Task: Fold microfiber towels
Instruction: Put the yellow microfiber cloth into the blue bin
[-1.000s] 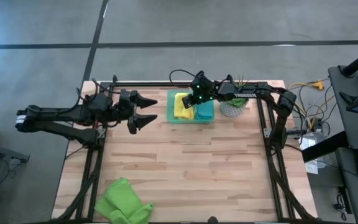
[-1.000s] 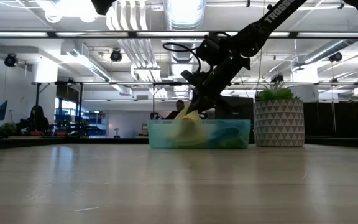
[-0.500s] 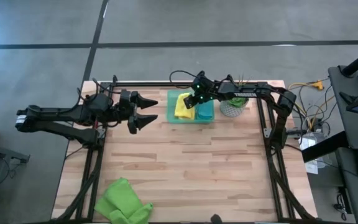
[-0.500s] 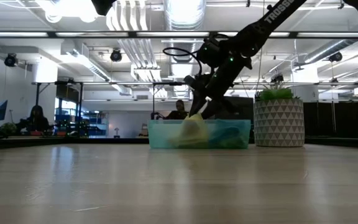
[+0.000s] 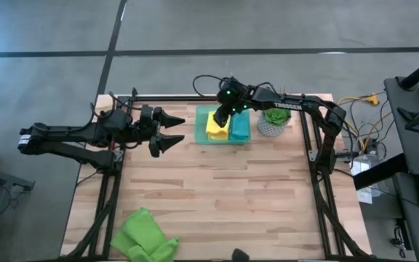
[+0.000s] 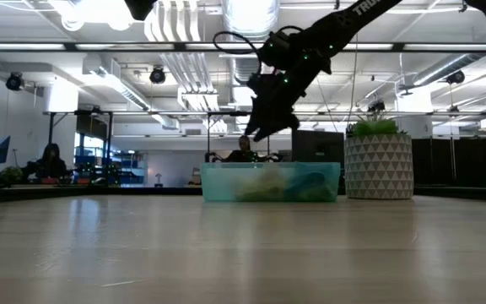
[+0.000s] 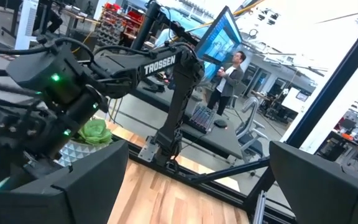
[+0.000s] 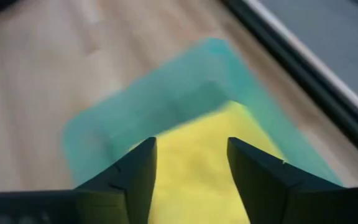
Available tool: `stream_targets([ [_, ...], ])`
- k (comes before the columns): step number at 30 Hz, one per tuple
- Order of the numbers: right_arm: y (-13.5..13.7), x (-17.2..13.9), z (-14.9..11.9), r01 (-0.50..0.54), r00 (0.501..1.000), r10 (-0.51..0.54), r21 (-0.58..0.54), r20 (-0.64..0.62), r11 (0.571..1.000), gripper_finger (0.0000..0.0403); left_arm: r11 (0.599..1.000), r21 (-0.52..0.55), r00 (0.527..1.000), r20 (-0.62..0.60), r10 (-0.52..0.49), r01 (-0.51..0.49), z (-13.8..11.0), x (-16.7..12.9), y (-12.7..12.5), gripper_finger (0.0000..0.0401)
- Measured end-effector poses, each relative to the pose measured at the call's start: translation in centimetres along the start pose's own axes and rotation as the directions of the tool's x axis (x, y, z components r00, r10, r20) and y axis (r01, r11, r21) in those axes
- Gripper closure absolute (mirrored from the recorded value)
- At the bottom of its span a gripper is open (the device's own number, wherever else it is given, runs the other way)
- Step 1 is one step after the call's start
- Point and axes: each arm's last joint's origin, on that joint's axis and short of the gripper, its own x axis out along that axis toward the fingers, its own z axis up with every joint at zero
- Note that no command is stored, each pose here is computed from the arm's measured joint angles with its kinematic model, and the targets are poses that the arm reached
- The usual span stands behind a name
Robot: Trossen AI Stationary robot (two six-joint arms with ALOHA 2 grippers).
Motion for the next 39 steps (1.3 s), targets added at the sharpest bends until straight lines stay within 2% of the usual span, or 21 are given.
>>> stream_targets([
  [2, 0.3, 0.4, 0.2, -0.047, 0.999, 0.046, -0.052, -0.023, 0.998, 0.0230, 1.000, 0.001, 1.000, -0.003, 0.002, -0.002, -0.1, 0.1, 0.0, 0.0029],
  [6, 0.0, 2.7, -0.3, -0.054, 0.981, 0.035, -0.095, -0.191, 0.994, 0.0280, 1.000, 0.002, 1.000, -0.009, 0.002, -0.002, -0.1, 0.2, 0.0, 0.0029],
  [11, -0.5, 5.5, -0.4, -0.057, 0.907, -0.003, -0.131, -0.420, 0.990, 0.0354, 1.000, 0.001, 1.000, -0.016, 0.002, -0.002, -0.3, 0.4, 0.1, 0.0029],
  [14, -0.5, 6.8, -0.2, -0.060, 0.869, -0.030, -0.165, -0.494, 0.984, 0.0386, 1.000, 0.000, 1.000, -0.019, 0.001, -0.001, -0.3, 0.4, 0.1, 0.0029],
  [20, 0.3, 8.6, 0.4, -0.084, 0.837, -0.053, -0.225, -0.544, 0.971, 0.0394, 1.000, -0.023, 1.000, -0.019, -0.001, 0.000, -0.3, 0.4, 0.1, 0.0029],
  [28, 2.8, 10.4, 0.2, -0.133, 0.839, -0.044, -0.284, -0.542, 0.950, 0.0394, 1.000, -0.024, 1.000, -0.017, -0.001, 0.000, -0.3, 0.4, 0.1, 0.0029],
  [35, 2.7, 9.3, 1.6, -0.099, 0.862, -0.063, -0.289, -0.504, 0.952, 0.0394, 1.000, -0.024, 1.000, -0.016, -0.001, 0.001, -0.3, 0.4, 0.1, 0.0029],
  [39, 2.6, 8.3, 1.4, -0.109, 0.829, -0.075, -0.291, -0.554, 0.950, 0.0394, 1.000, -0.024, 1.000, -0.016, -0.002, 0.002, -0.3, 0.4, 0.1, 0.0029],
])
